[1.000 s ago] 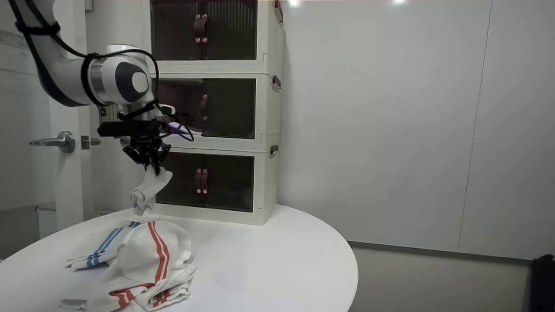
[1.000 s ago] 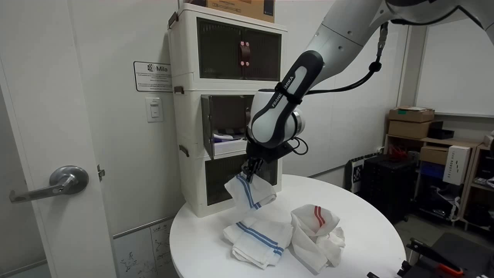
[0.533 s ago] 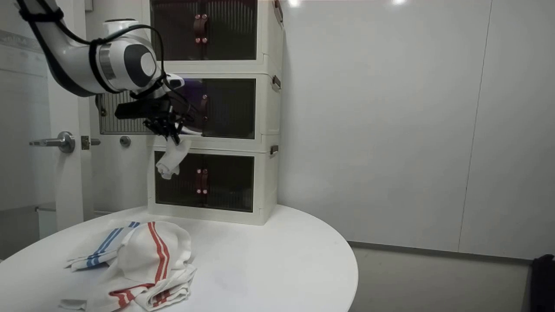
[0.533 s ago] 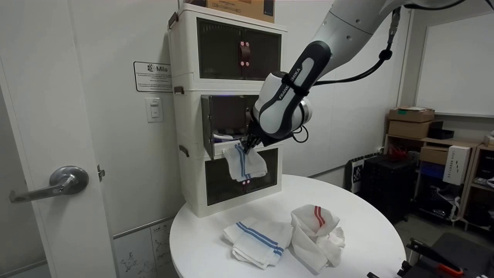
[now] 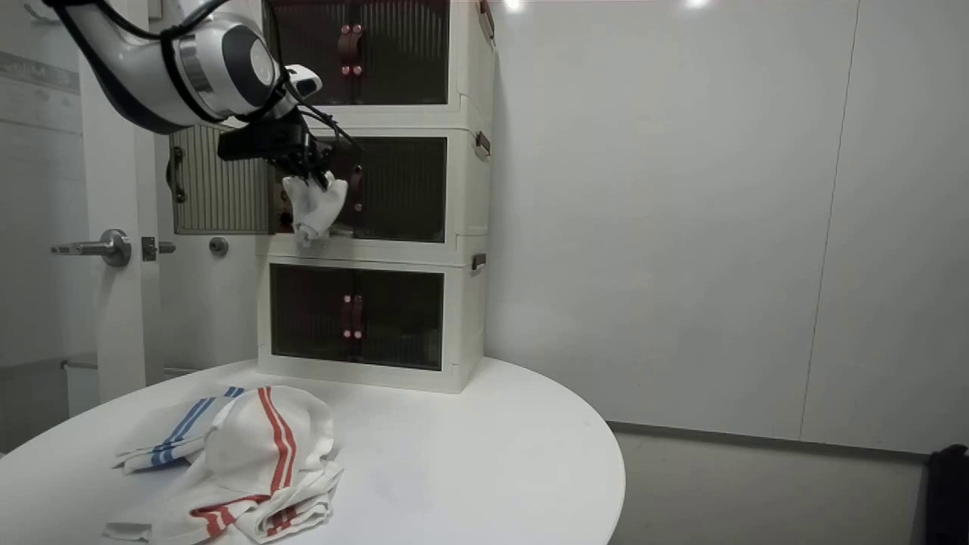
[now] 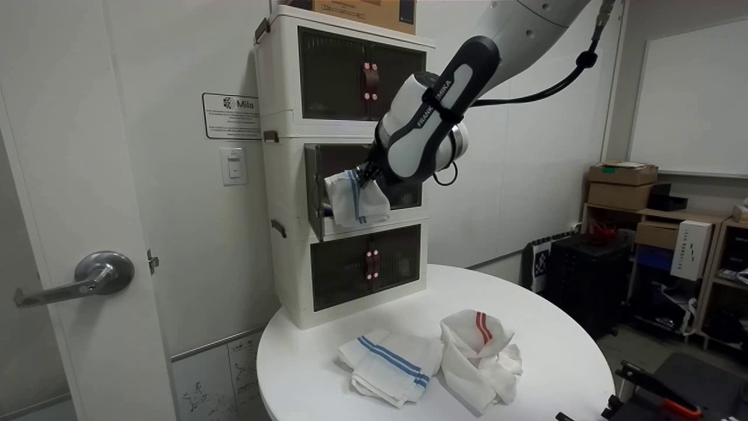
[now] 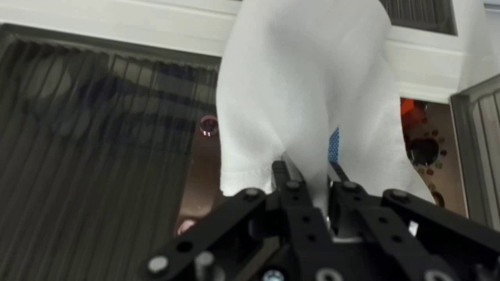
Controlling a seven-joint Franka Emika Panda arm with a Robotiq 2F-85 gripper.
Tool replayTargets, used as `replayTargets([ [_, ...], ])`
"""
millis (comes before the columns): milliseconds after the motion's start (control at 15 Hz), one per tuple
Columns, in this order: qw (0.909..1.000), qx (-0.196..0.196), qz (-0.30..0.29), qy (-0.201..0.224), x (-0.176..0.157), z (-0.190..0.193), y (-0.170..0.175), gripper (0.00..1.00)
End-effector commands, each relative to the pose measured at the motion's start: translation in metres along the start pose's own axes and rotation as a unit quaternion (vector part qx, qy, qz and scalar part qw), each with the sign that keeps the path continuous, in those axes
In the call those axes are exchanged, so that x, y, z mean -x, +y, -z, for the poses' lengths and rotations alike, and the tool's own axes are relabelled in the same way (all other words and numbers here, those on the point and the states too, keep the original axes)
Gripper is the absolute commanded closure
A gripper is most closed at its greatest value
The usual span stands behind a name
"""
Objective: Place one white and blue towel inside the open cabinet
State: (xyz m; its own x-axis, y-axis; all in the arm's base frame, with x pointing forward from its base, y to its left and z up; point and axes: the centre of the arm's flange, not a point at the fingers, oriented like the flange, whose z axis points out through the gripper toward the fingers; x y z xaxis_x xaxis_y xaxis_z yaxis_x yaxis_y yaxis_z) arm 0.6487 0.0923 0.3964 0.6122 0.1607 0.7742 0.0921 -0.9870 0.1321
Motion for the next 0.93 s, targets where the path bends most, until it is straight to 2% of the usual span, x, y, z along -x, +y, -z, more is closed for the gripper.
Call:
replayTargets([
  [0,0.9988,0.013,-0.007,0.047,-0.033,0.010,-0.017,0.91],
  [333,0.9970,0.031,-0.009,0.070,-0.059,-0.004,-0.021,0.92],
  [867,0.9958,0.056,-0.010,0.073,-0.067,-0.070,-0.018,0.92],
])
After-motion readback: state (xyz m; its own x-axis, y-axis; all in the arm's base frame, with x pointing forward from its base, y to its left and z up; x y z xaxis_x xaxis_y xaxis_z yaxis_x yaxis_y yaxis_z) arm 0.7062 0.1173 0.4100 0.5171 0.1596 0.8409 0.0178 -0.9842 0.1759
